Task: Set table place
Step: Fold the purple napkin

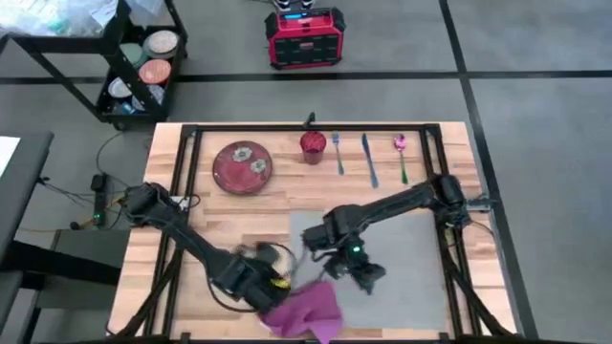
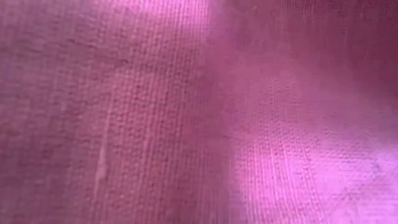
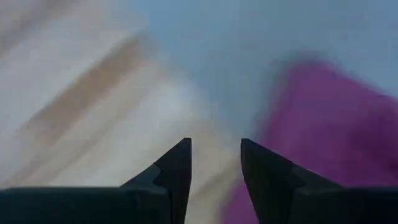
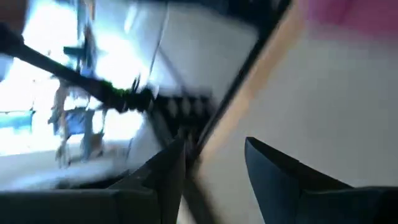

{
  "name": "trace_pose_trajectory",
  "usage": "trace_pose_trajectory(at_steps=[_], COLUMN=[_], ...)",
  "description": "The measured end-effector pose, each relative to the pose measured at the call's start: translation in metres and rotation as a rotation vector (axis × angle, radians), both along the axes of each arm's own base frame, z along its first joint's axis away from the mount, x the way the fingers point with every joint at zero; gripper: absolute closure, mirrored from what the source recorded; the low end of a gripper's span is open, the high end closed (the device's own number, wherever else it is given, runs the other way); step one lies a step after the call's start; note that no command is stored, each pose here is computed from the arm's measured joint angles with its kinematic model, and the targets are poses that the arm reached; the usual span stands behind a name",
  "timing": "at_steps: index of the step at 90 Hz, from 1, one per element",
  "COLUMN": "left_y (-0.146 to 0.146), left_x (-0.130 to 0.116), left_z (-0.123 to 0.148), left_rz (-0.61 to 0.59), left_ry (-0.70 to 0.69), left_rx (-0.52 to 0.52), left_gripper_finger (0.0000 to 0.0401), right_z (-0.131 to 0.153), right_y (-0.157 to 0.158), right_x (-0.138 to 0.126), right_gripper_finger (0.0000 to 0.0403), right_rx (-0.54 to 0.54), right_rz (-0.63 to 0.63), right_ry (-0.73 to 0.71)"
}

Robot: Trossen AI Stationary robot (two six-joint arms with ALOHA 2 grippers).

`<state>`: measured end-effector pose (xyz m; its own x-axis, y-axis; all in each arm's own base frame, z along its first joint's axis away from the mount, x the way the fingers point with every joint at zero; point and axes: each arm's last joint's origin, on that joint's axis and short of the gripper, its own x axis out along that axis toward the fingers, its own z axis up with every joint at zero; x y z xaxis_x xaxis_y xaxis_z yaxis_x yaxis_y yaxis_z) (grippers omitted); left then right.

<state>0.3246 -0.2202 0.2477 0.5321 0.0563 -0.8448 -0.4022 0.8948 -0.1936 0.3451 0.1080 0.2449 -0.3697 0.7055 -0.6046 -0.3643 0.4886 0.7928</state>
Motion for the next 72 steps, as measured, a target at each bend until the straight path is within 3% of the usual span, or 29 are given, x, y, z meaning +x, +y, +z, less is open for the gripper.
trace_pose_trajectory(at_steps=[5, 16, 22, 27, 34, 40, 51, 64, 72], left_y=[-0.001, 0.012, 0.014, 0.010, -0.001, -0.004, 0.005, 0.017, 0.023], left_x=[0.008, 0.009, 0.013, 0.019, 0.024, 0.024, 0.021, 0.025, 0.028], left_z=[-0.008, -0.021, -0.022, -0.016, -0.001, 0.004, 0.013, 0.024, 0.013], left_rz=[-0.142, -0.214, -0.311, -0.448, -0.718, -0.864, -0.883, -0.845, -0.862], left_ry=[0.019, 0.144, 0.127, 0.057, -0.070, -0.093, -0.088, -0.163, -0.132], left_rx=[0.026, 0.098, 0.133, 0.076, -0.093, -0.204, -0.228, -0.079, -0.074], left_gripper_finger=[0.0282, 0.0282, 0.0285, 0.0290, 0.0302, 0.0313, 0.0328, 0.0333, 0.0333], right_z=[0.010, 0.046, 0.063, 0.075, 0.093, 0.108, 0.122, 0.135, 0.140], right_y=[-0.004, -0.017, -0.023, -0.026, -0.032, -0.037, -0.045, -0.049, -0.050], right_x=[-0.008, -0.043, -0.063, -0.075, -0.093, -0.112, -0.134, -0.152, -0.156], right_gripper_finger=[0.0251, 0.0251, 0.0252, 0.0253, 0.0255, 0.0255, 0.0255, 0.0255, 0.0255], right_rx=[-0.066, -0.126, -0.149, -0.174, -0.234, -0.271, -0.333, -0.391, -0.390], right_rz=[0.002, -0.037, -0.106, -0.155, -0.218, -0.282, -0.419, -0.547, -0.590], right_ry=[-0.044, -0.098, -0.102, -0.142, -0.201, -0.235, -0.264, -0.299, -0.324])
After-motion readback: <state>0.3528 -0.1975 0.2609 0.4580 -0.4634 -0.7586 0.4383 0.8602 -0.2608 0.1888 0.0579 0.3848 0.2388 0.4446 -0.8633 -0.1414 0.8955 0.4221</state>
